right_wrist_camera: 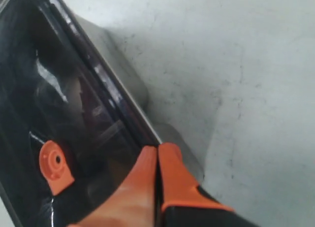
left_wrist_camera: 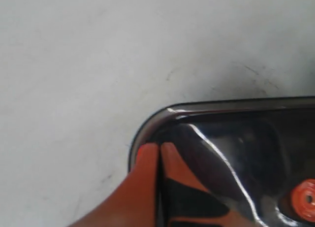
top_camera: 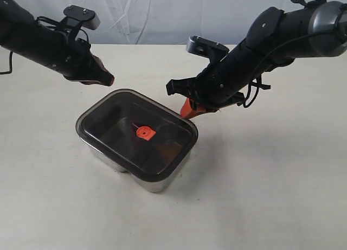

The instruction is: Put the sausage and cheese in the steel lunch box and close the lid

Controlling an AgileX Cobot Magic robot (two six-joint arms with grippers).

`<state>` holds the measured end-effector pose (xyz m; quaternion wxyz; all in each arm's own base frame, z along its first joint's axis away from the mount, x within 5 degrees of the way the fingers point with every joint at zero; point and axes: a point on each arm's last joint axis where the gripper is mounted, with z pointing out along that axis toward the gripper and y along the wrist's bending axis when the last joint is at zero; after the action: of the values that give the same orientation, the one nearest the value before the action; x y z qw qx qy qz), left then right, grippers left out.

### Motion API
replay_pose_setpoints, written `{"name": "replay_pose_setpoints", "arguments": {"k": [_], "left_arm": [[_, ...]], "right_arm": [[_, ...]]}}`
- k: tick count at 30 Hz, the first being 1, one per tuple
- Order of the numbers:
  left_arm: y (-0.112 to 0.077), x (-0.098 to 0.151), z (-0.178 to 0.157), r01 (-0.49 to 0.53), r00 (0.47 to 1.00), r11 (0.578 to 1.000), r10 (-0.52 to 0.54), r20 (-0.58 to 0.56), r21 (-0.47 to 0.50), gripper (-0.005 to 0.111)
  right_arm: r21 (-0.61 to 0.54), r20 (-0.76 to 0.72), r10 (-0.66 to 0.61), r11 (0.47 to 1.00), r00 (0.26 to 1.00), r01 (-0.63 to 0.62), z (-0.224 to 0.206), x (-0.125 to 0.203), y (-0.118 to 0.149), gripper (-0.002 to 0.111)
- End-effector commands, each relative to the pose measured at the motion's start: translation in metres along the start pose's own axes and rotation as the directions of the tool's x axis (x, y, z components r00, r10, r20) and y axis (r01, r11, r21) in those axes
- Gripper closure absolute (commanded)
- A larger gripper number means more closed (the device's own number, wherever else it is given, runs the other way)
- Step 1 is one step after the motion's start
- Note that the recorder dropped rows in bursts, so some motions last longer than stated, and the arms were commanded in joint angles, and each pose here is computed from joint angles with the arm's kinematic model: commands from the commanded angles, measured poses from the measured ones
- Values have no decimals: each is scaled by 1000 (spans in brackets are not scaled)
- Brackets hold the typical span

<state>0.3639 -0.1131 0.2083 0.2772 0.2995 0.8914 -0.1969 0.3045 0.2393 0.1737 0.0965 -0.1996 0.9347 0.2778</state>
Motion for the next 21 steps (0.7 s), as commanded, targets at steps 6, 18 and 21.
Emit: {"name": "replay_pose_setpoints", "arguments": {"k": [6,18,21], "left_arm": [[-4,14,0,78,985,997,-74,-157,22,106],[-6,17,-1,89,978,996,-81,-192,31,106],[-5,18,1,92,977,995,-84,-196,31,106]], "right_arm": [[-38,-91,-31,999,995,27,-4,7,4,109],[-76,-137,-121,991,983,112,2,18,29,109],[-71,-144,-157,986,977,148,6,22,37,109]]}}
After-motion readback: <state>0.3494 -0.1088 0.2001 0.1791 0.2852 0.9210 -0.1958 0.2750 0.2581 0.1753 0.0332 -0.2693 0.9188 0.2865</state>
